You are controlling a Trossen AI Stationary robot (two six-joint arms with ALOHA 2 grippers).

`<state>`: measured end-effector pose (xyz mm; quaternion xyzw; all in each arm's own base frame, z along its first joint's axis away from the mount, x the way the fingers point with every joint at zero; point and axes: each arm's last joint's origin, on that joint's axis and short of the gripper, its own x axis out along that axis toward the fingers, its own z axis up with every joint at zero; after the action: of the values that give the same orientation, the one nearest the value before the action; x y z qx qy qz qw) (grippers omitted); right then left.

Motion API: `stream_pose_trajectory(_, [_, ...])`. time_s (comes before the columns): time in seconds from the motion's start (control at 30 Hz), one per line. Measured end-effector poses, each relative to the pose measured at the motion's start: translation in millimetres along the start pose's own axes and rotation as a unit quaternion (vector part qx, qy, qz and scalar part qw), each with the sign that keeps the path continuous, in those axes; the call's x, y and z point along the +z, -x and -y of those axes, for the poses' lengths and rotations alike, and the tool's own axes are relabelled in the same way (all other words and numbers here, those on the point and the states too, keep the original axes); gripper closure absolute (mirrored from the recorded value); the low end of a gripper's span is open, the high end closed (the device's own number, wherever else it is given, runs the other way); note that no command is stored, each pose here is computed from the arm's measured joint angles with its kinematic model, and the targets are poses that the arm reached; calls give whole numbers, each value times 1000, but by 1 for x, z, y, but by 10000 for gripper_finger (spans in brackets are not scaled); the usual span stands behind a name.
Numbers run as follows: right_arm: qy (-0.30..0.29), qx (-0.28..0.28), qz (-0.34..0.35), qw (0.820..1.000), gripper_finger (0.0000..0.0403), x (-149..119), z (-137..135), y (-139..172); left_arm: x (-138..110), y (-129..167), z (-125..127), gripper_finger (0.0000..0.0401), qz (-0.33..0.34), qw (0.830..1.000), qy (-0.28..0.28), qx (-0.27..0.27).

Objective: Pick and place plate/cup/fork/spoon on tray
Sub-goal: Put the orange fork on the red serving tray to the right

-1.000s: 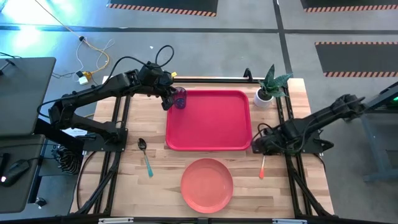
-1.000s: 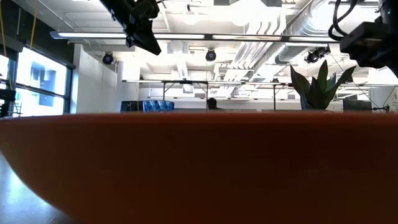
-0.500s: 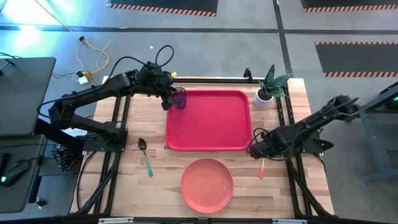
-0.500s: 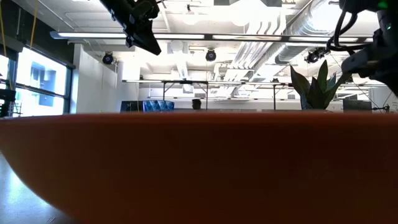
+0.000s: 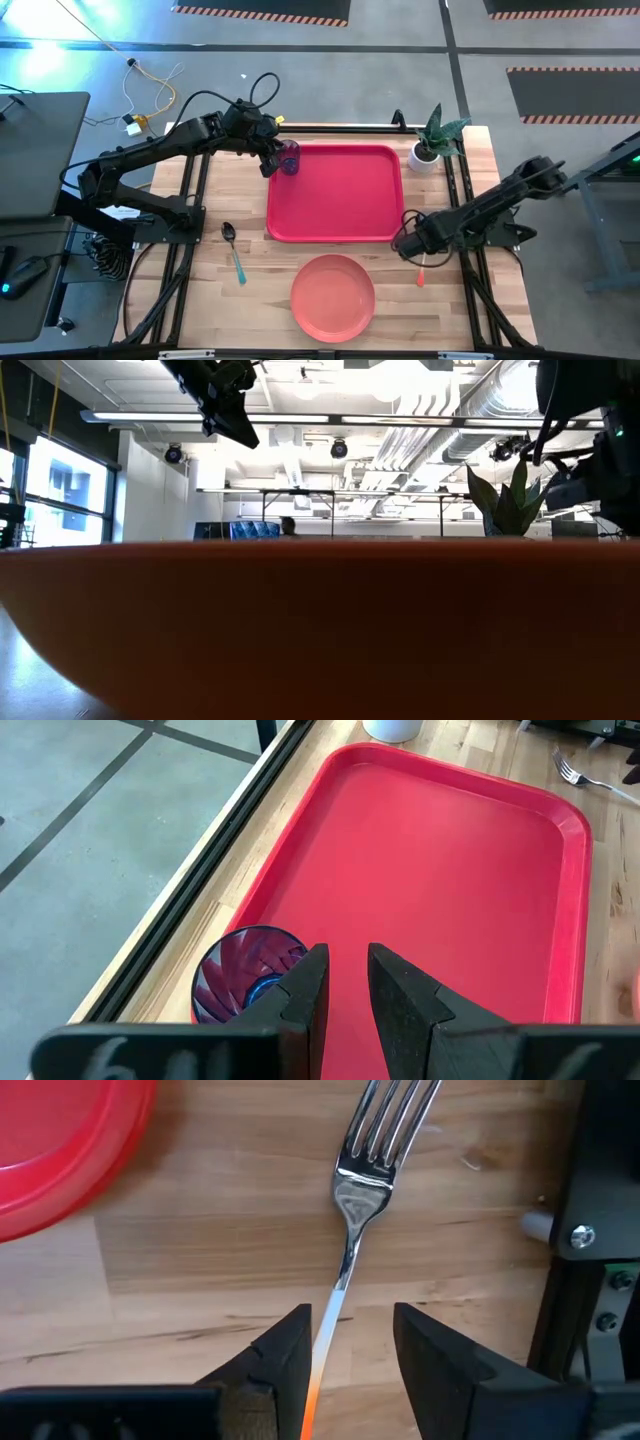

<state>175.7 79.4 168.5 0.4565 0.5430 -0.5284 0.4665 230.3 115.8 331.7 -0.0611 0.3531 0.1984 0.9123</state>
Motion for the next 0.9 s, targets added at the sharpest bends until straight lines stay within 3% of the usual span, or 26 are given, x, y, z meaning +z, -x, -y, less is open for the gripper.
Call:
stream_pose_trajectory(0.43, [0,-20,23,1000,269,-13,-9,-19,0,0,0,336,0,1000,0,0])
stream_pose_trajectory(0.9, [-39,24,35,998,270,-23,-2,-36,0,0,0,336,0,1000,-1,0])
